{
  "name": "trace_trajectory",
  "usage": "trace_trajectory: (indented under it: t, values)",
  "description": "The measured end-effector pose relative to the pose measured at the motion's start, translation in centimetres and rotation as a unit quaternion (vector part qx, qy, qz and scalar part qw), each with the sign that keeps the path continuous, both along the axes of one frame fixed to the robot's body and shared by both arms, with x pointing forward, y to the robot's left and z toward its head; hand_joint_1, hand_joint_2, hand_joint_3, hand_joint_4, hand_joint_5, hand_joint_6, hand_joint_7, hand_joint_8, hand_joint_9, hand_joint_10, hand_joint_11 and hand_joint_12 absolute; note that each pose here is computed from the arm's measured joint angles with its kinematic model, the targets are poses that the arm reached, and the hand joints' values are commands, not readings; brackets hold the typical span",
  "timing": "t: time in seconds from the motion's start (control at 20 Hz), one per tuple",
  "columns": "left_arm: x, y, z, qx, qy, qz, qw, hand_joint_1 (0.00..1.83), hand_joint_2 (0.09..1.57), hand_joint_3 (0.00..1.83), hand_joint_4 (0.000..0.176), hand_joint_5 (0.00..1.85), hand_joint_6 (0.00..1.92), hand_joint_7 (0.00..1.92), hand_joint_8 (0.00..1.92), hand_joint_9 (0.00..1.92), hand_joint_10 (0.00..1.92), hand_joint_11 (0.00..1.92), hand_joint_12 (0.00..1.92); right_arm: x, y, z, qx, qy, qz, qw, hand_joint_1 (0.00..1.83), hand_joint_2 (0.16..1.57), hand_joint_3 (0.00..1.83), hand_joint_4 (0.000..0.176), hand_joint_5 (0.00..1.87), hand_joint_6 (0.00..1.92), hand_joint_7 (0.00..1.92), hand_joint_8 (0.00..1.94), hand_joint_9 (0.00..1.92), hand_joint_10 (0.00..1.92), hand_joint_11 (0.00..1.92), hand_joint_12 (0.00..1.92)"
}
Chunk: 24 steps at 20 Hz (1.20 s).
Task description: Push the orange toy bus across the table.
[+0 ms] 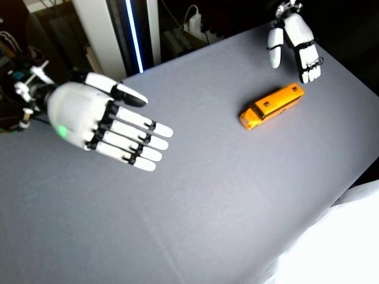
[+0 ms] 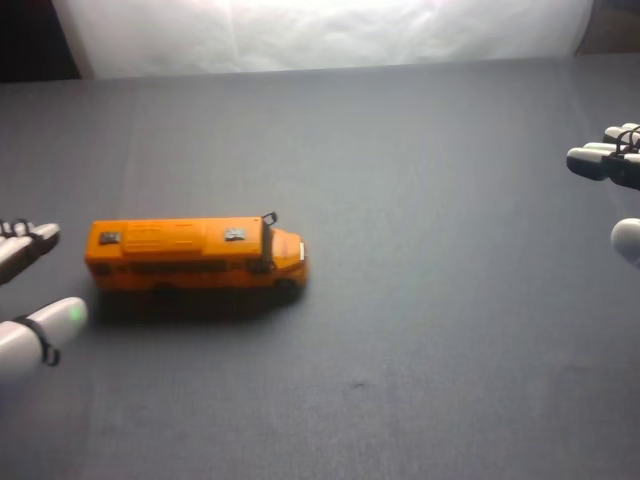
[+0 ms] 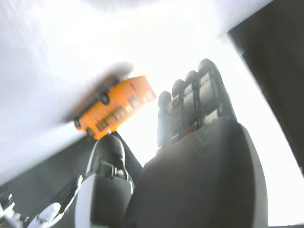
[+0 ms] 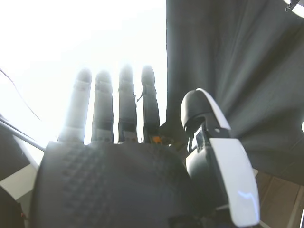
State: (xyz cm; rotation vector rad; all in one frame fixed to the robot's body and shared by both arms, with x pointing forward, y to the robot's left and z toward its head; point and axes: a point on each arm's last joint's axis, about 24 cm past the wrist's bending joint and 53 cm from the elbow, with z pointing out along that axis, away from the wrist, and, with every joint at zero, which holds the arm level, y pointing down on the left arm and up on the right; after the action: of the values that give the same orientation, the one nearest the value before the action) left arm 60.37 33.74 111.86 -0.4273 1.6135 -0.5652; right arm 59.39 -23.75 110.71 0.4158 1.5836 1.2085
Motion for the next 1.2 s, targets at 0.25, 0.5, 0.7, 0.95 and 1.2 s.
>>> trace_trajectory:
  t: [0.25,0.5,0.7,0.95,1.2]
  values:
    - [0.2,-4.1,-0.5,0.001,0.003,-0.055,0.9985,0.11,1.30,0.00,0.000,0.27,0.00,0.21,0.00,0.15,0.00,0.00,0.35,0.0,0.0,-0.1,-0.001,0.002,0.000,1.0000,0.26,1.46,0.00,0.000,0.42,0.00,0.37,0.00,0.22,0.00,0.17,0.04]
    - [0.2,-4.7,-1.4,0.006,0.017,-0.060,0.9980,0.16,1.31,0.00,0.000,0.24,0.00,0.23,0.00,0.17,0.00,0.00,0.33,0.0,0.0,-0.2,0.000,0.003,-0.001,1.0000,0.27,1.46,0.00,0.000,0.41,0.00,0.37,0.00,0.21,0.00,0.15,0.04]
    - [0.3,-7.3,-2.6,-0.009,0.027,-0.088,0.9957,0.07,1.32,0.01,0.000,0.22,0.00,0.17,0.00,0.13,0.00,0.00,0.30,0.0,0.0,-0.2,0.000,0.003,0.000,1.0000,0.24,1.45,0.00,0.000,0.41,0.00,0.37,0.00,0.21,0.00,0.16,0.04]
    - [1.1,-10.1,-3.3,-0.019,0.032,-0.121,0.9920,0.08,1.31,0.00,0.034,0.24,0.00,0.19,0.01,0.17,0.01,0.02,0.36,0.0,-0.1,-0.2,0.000,0.003,-0.003,1.0000,0.23,1.44,0.00,0.000,0.41,0.00,0.38,0.00,0.21,0.00,0.16,0.04]
    - [1.3,-13.3,-4.0,-0.026,0.040,-0.157,0.9864,0.07,1.28,0.00,0.026,0.26,0.00,0.20,0.00,0.19,0.00,0.06,0.32,0.0,0.0,-0.2,0.001,0.004,-0.002,1.0000,0.21,1.44,0.00,0.000,0.41,0.00,0.38,0.00,0.21,0.00,0.16,0.04]
